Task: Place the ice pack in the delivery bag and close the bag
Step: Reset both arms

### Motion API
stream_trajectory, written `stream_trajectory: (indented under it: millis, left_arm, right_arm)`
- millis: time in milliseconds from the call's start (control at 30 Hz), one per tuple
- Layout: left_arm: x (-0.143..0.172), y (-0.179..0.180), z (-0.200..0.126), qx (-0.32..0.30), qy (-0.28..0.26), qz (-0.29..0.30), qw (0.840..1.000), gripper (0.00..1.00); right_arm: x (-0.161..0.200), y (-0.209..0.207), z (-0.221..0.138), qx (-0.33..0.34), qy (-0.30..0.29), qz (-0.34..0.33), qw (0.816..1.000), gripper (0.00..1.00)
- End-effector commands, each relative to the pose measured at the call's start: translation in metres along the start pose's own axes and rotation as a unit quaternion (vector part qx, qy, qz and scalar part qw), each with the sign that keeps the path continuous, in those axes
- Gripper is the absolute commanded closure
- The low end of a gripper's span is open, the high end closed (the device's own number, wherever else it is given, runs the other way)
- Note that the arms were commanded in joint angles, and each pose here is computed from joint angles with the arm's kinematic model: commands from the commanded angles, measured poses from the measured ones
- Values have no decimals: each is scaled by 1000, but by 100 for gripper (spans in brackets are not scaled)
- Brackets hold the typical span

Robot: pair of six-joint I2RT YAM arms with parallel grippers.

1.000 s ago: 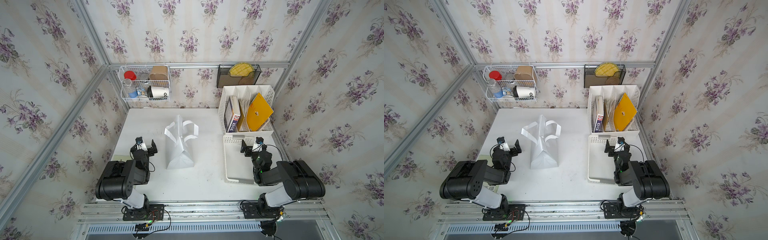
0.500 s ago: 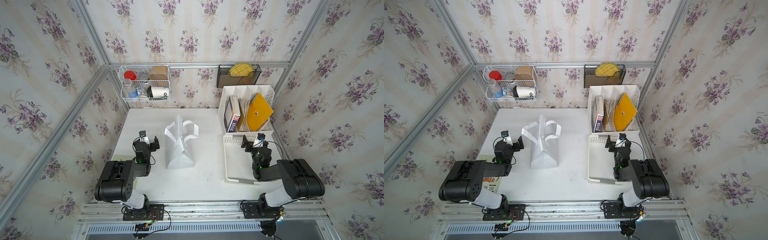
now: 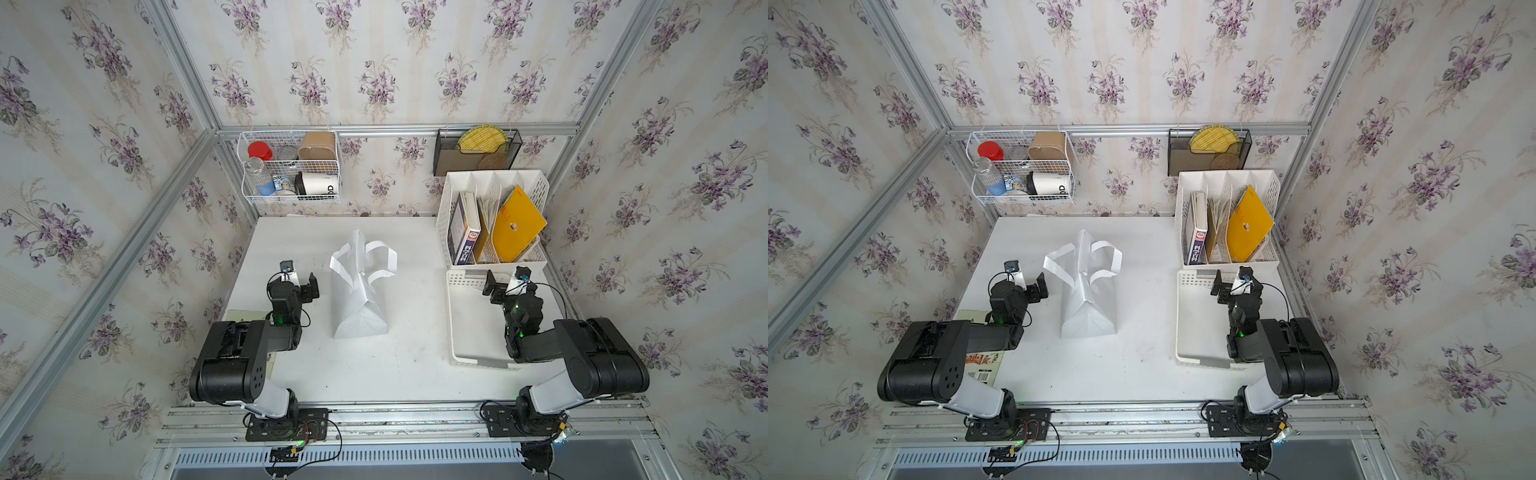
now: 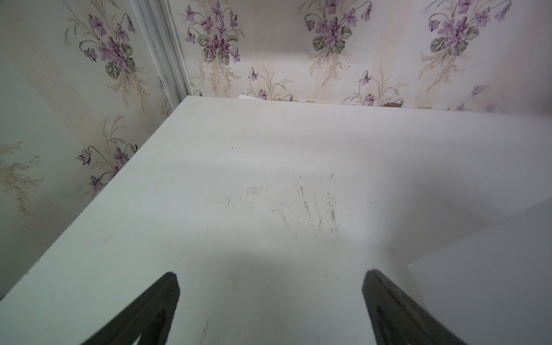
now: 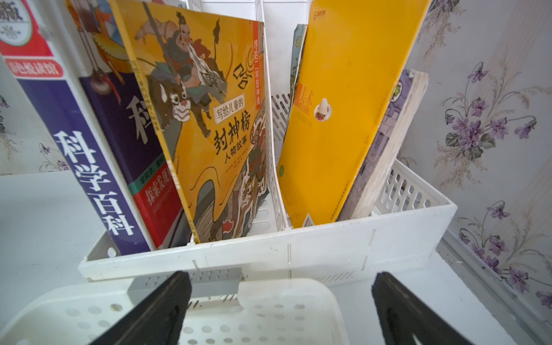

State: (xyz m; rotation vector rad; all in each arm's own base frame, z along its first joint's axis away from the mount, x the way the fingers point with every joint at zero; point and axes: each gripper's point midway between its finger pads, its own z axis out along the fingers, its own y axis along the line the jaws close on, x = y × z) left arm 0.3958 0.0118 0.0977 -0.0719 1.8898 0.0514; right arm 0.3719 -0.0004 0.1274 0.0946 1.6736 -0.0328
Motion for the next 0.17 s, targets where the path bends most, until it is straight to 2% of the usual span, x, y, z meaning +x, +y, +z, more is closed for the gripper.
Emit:
stream_trajectory:
  millis: [0, 133]
  left_arm:
    - [1, -5, 0, 14, 5, 9, 1000, 1]
    - [1, -5, 1, 14, 4, 9, 1000, 1]
  right_arm:
    - [-2, -1, 1, 3, -3, 5, 1000, 0]
    - [-2, -1, 1, 2, -3, 4, 1000, 0]
